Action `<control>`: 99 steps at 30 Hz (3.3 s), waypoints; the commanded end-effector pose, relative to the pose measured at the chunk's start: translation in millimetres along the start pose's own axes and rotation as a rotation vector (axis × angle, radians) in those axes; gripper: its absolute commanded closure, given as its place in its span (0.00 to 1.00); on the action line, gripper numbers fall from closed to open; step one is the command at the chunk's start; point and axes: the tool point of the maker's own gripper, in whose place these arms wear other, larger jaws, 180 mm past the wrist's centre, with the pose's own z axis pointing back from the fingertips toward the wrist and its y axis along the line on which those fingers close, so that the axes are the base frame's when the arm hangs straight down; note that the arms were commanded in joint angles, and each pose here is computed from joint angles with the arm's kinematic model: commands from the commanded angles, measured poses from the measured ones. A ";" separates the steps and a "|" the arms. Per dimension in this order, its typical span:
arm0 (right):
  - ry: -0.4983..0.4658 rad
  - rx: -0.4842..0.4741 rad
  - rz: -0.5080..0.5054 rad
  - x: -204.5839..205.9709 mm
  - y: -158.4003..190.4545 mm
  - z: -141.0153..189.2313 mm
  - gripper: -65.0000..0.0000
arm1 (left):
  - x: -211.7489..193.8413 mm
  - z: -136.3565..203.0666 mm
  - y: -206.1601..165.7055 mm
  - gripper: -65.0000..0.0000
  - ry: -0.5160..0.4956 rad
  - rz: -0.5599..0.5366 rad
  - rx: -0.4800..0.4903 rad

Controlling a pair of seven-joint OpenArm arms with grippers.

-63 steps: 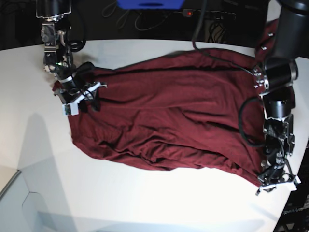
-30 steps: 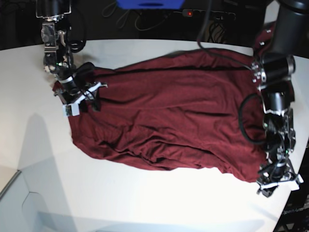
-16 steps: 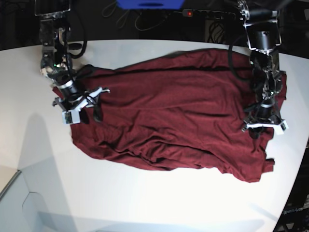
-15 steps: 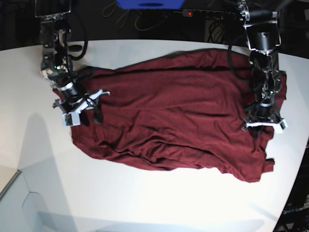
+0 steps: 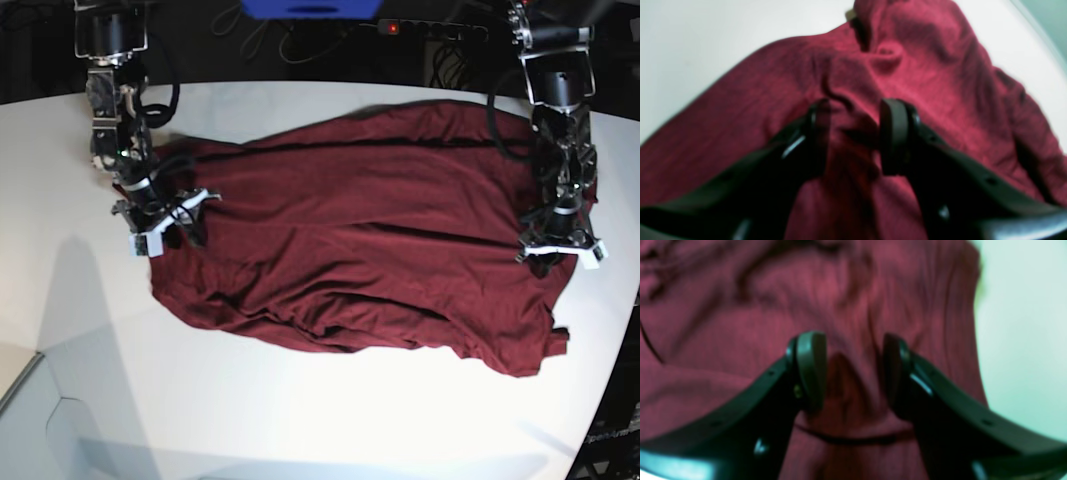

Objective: Layout the t-shirt on the table in an organized manner, then fold the t-shirt properly
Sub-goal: 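Release the left gripper and regrasp the shirt side nearer the right gripper, then hold the shirt with both grippers and pull it apart to stretch it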

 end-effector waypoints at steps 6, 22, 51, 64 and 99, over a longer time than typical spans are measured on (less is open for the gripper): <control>0.081 -0.003 0.015 -34.2 -3.8 19.1 0.57 | 1.7 20.7 -3.7 0.62 0.068 -0.067 -0.026; -0.016 0.014 0.107 -3.8 7.7 70.2 0.57 | 96.3 49.1 -51.1 0.62 -0.117 -0.025 -0.123; -0.014 -0.014 0.071 -0.6 -5.4 47.5 0.57 | -19.8 27.1 22.2 0.62 0.256 -0.482 0.104; -0.034 -0.004 0.054 7.8 1.7 40.2 0.57 | 73.8 50.4 -3.3 0.62 -0.038 -0.400 0.107; -0.027 0.037 0.062 15.0 13.9 14.2 0.57 | 55.5 58.9 16.6 0.62 0.012 -0.414 0.136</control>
